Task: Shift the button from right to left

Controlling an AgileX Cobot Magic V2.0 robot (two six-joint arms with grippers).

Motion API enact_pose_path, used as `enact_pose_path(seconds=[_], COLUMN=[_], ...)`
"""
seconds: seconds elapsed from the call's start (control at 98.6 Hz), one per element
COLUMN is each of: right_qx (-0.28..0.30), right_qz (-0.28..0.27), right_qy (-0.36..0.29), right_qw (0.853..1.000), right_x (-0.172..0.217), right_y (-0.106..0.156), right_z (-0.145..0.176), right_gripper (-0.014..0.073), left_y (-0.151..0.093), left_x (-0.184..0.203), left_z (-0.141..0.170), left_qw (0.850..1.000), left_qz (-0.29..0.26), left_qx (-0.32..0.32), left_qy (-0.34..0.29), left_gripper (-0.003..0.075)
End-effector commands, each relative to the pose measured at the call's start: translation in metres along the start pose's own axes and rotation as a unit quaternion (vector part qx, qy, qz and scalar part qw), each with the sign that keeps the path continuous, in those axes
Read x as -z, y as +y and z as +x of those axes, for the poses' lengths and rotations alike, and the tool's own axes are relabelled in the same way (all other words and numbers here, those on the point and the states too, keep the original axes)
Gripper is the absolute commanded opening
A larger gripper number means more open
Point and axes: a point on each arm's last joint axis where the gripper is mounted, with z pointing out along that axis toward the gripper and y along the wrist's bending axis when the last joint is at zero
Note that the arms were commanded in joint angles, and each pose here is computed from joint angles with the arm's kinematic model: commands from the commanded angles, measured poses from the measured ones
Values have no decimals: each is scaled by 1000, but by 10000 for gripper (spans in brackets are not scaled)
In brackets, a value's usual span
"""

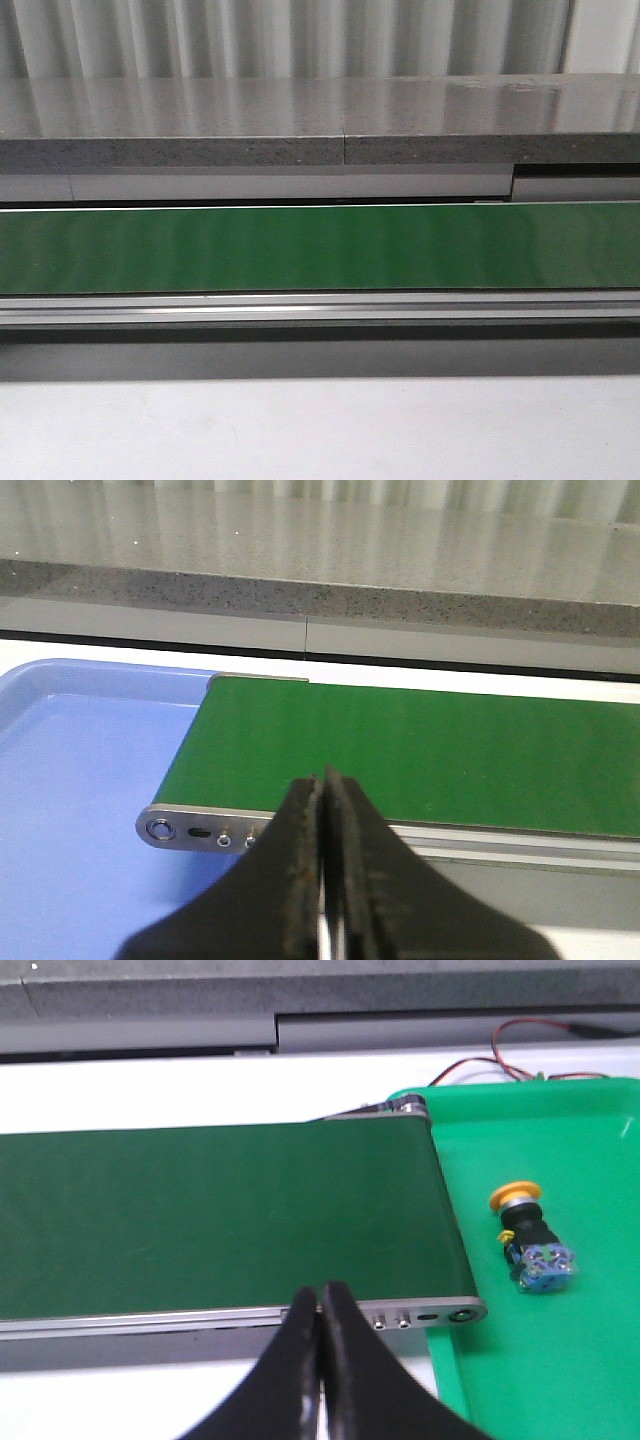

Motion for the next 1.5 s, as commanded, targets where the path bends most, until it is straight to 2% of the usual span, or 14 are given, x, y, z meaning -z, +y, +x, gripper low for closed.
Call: enact_pose_path(seconds=[0.0,0.233,0.466,0.558,0.73,0.781,0.973,1.115,1.267,1.369,1.49], right_qx=[10,10,9,8,-7,-21,-79,-134,-182,-206,-183], right_qz=[6,12,18,21,42,53,104,153,189,188,175], right_qy=[-25,55,140,176,209,215,255,267,296,313,341], right_qw=[1000,998,990,984,977,975,958,942,918,908,905], right_x=[-2,-22,-46,-58,-83,-89,-116,-137,-152,-164,-180], right_y=[0,0,1,1,-10,-15,-49,-90,-131,-141,-144], right_z=[-26,-57,-85,-92,-107,-110,-113,-110,-99,-90,-78], right_gripper=[-66,-66,-38,80,463,517,491,490,490,490,490], left_y=[0,0,0,0,0,0,0,0,0,0,0], left_x=[1,1,1,1,1,1,1,1,1,1,1], left_z=[0,0,0,0,0,0,0,0,0,0,0], left_qw=[999,999,999,999,999,999,999,999,999,999,999], left_qz=[4,4,4,4,4,4,4,4,4,4,4], left_qx=[5,5,5,5,5,5,5,5,5,5,5], left_qy=[-42,-42,-42,-42,-42,-42,-42,-42,-42,-42,-42], left_gripper=[-20,-20,-20,-20,-20,-20,-20,-20,-20,-20,-20])
